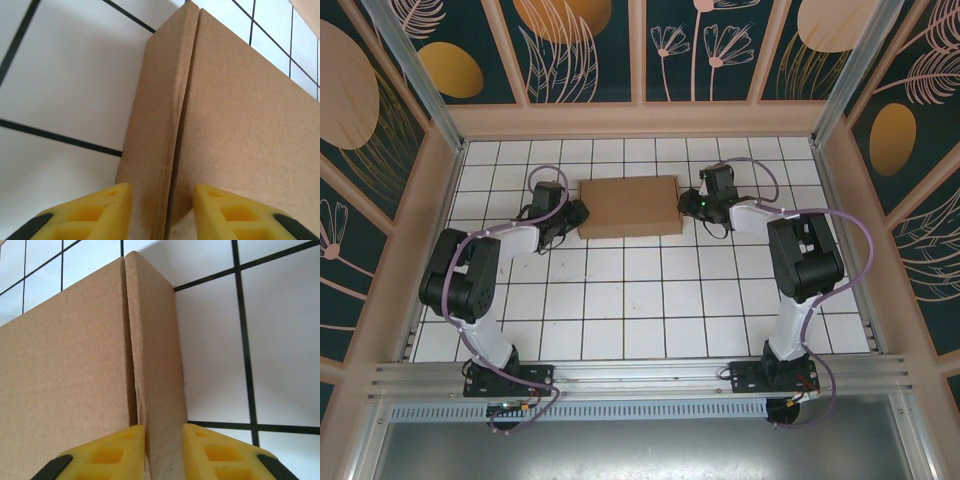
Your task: Fold the paper box
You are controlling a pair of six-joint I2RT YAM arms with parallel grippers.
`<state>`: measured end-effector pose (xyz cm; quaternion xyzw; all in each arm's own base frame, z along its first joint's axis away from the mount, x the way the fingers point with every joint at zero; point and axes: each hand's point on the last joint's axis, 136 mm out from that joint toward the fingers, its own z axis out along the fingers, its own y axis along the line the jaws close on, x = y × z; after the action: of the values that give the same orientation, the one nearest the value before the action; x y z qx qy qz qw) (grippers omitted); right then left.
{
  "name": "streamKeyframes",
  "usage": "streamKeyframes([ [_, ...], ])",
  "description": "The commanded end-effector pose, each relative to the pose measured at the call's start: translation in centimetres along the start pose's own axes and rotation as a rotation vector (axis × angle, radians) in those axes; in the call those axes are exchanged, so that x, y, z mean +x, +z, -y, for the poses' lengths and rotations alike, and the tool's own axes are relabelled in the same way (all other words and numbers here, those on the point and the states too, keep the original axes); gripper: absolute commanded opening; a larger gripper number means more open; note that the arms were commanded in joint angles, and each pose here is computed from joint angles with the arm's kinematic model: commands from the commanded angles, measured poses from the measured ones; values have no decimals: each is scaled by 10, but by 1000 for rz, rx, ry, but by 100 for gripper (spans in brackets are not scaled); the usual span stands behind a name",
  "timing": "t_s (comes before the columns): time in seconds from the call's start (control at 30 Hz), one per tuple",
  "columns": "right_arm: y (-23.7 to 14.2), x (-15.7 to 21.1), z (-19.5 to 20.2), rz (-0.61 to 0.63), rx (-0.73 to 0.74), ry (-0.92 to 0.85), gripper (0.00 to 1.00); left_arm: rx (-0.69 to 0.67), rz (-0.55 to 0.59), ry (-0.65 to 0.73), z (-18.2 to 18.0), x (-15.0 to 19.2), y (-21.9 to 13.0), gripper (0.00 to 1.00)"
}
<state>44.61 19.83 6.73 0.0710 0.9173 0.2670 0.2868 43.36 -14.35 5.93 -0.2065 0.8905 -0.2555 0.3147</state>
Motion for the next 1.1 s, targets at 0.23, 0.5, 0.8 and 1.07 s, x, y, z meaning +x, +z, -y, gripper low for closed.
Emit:
streamKeyframes([
  [0.23, -96, -59, -45, 292, -43, -101, 98, -38, 259, 209, 45, -77, -78, 82],
  [0.5, -243, -81, -76, 820, -68, -239, 99, 58, 857, 189, 46, -115, -250, 99],
  [0.8, -262, -35, 17, 1104, 295, -454, 99, -313, 959, 561, -69, -55, -225, 99],
  [1.07, -231, -6, 146, 974, 645, -317, 99, -352, 938, 502, -105, -60, -202, 99],
])
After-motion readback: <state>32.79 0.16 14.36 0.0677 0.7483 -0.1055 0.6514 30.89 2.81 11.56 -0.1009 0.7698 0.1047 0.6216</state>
